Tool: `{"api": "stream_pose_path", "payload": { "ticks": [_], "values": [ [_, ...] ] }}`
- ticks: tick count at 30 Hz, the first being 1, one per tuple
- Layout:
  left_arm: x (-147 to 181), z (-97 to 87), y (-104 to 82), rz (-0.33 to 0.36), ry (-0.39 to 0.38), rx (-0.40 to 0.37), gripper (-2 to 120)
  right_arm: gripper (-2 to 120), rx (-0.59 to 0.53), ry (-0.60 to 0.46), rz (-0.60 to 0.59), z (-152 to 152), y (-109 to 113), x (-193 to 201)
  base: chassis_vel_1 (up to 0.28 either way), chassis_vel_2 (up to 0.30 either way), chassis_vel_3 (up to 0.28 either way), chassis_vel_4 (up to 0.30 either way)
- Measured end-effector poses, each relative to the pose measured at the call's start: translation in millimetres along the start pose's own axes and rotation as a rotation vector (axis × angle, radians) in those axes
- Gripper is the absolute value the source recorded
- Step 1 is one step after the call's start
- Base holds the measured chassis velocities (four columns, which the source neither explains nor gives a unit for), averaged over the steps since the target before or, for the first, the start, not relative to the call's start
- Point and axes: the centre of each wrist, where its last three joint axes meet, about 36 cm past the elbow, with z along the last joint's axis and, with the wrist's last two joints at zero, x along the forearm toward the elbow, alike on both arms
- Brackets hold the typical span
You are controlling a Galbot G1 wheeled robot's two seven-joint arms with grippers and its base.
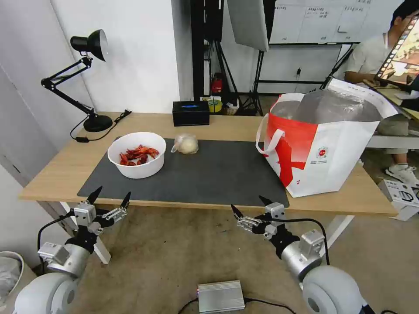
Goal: Pick up the trash from the table and place it into the takeout bag.
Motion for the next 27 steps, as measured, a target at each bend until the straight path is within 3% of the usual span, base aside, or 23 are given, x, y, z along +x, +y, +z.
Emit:
{"api": "stream_pose_path", "payload": {
  "ticks": [13,17,20,27],
  "values": [
    [-1.3,-0.2,-0.5,-0.001,-0.003,0.005,100,100,-0.013,-0.02,0.016,2.1,1.4,1.7,0.0,0.0,0.0,0.0],
    [-1.7,0.1,0.3,-0.004,-0.004,0.006,100,100,-0.031,-0.079,-0.001,-7.1,0.5,-9.9,0.0,0.0,0.0,0.0],
    [-3.0,0.0,0.0,-0.005,-0.007,0.009,100,100,-0.043,-0.136,-0.02,-18.9,-6.2,-31.6,0.0,0.0,0.0,0.0],
    [-4.5,1.5,-5.1,-0.006,-0.012,0.018,100,100,-0.072,-0.16,-0.066,-33.7,-30.7,-83.8,0.0,0.0,0.0,0.0]
  ]
}}
